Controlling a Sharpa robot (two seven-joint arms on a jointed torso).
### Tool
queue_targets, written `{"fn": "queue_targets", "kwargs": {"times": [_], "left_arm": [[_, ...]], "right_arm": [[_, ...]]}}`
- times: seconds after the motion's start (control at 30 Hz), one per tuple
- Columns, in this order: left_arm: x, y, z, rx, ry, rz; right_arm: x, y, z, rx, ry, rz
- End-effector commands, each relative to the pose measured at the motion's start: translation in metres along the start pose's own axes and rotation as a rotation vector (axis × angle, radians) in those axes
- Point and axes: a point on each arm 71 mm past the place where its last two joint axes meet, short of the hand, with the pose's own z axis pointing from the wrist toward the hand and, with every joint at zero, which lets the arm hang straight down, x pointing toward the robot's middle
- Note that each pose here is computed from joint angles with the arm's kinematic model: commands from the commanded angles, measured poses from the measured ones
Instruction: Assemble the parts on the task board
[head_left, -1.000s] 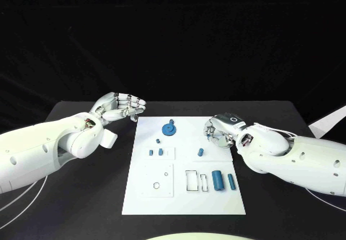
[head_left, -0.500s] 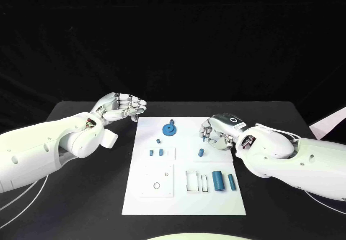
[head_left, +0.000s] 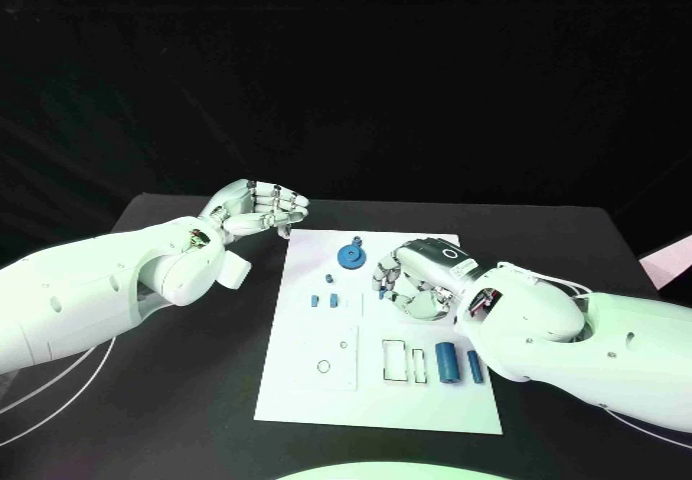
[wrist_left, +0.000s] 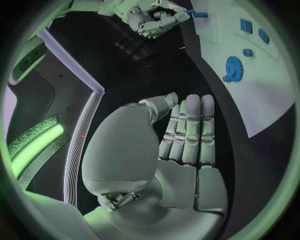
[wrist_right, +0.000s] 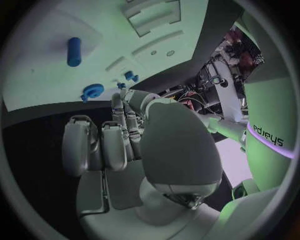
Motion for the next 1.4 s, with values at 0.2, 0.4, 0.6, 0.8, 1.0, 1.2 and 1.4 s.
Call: {"fn": "queue_targets", "kwargs": {"times": [0.2, 0.4, 0.6, 0.8, 1.0, 1.2, 1.4], "left_arm": [[0.0036, -0.0017, 0.0022, 0.014, 0.015, -0.012], [0.0043, -0.0017, 0.003, 0.015, 0.016, -0.012], [0.0056, -0.0018, 0.0042, 0.017, 0.014, -0.015], [0.006, -0.0018, 0.0048, 0.018, 0.014, -0.016], [0.0068, -0.0018, 0.0054, 0.018, 0.016, -0.017], [0.0073, -0.0017, 0.0059, 0.017, 0.018, -0.018], [0.0072, -0.0015, 0.006, 0.015, 0.019, -0.018]], "right_arm": [[0.014, 0.019, 0.005, -0.065, -0.001, 0.026], [0.027, 0.026, 0.006, -0.075, -0.005, 0.044], [0.041, 0.031, 0.008, -0.075, -0.011, 0.067], [0.055, 0.035, 0.008, -0.078, -0.005, 0.08], [0.067, 0.036, 0.01, -0.074, 0.007, 0.08], [0.071, 0.036, 0.011, -0.068, 0.02, 0.081], [0.075, 0.037, 0.011, -0.068, 0.031, 0.083]]}}
